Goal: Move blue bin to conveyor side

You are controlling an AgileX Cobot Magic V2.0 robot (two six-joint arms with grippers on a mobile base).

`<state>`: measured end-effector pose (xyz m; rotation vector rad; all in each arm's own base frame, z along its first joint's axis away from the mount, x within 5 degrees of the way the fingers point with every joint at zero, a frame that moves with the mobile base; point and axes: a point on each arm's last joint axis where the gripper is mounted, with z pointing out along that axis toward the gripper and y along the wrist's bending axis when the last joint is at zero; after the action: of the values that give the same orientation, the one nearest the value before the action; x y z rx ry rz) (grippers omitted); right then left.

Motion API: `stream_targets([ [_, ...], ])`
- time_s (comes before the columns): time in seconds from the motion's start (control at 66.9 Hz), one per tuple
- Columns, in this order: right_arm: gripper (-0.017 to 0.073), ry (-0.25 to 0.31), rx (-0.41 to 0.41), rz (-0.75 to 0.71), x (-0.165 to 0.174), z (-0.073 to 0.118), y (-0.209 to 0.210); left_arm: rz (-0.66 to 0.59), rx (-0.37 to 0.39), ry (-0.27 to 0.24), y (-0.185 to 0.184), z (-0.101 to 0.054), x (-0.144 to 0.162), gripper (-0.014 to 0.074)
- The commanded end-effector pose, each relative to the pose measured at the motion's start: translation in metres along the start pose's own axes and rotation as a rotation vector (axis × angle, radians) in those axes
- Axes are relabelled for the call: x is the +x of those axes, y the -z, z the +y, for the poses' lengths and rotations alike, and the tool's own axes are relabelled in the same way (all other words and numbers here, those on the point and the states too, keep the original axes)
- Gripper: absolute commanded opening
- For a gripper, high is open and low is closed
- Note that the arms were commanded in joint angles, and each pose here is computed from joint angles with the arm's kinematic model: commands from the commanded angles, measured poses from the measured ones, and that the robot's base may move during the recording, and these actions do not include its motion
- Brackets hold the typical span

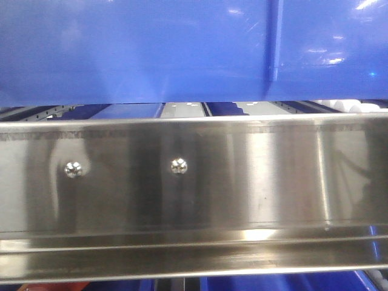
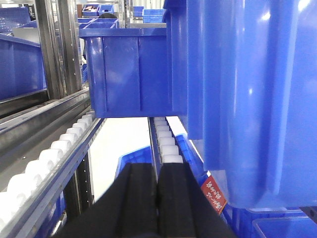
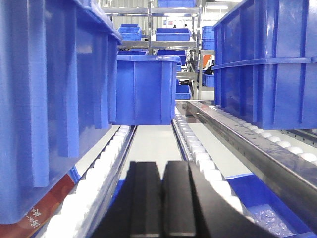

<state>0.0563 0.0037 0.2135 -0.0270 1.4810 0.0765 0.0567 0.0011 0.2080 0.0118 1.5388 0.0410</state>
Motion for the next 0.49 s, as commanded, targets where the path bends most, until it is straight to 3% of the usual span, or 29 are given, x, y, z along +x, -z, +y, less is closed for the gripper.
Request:
stream_targets([
  [0.0, -0.0071, -0.004, -0.002, -0.03, -0.003, 0.0, 0.0, -0.019, -0.002, -0.001, 0.0, 0.0, -0.002, -0.0015],
  [0.478, -0.0071, -0.004, 0.003, -0.124, -0.011, 0.0, 0.001, -0.15, -0.002, -0.002, 0.001, 0.0, -0.014, -0.0015],
])
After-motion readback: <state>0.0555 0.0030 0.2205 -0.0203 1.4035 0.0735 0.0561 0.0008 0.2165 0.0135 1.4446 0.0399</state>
